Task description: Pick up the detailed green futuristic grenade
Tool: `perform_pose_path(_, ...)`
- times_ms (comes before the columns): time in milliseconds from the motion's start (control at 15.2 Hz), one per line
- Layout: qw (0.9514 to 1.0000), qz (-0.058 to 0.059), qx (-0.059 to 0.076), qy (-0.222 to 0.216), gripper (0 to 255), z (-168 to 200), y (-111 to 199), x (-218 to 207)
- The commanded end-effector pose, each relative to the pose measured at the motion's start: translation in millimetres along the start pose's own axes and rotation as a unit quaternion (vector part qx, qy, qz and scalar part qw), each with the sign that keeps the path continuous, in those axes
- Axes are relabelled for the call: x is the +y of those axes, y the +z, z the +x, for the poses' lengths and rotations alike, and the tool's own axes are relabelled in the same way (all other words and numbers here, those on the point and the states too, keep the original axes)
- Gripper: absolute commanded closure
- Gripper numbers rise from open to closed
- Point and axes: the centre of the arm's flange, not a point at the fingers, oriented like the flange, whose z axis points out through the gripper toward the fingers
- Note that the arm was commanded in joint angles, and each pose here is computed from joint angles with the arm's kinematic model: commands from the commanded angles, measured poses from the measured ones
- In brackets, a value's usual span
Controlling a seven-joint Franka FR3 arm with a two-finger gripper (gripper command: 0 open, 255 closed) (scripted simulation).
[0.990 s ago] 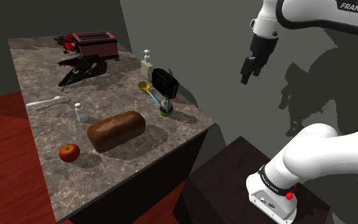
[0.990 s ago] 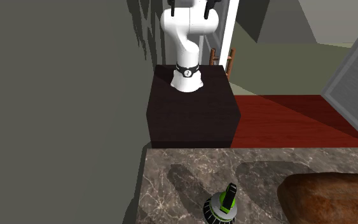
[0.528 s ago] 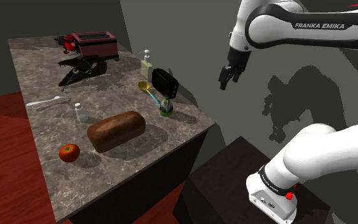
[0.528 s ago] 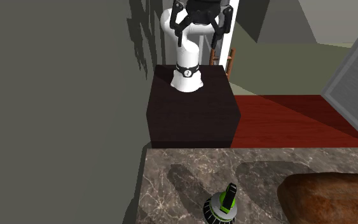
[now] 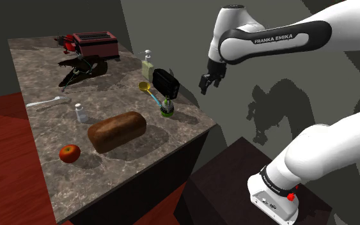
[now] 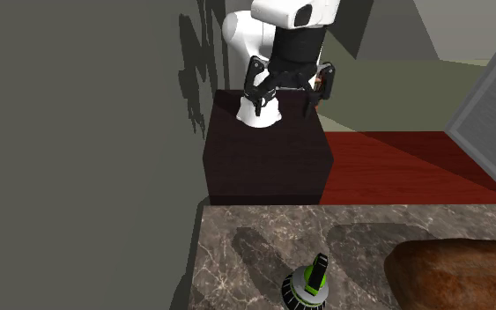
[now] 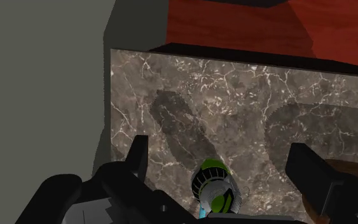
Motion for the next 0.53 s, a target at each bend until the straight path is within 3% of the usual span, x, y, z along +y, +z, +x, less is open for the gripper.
perform_pose_path(0, 1.0000, 0.000, 0.007, 0.001, 0, 17.8, 17.5, -6.6)
perform_pose_path(462, 0.9996, -0.001, 0.029, 0.004, 0, 83.0, 72.7, -25.9)
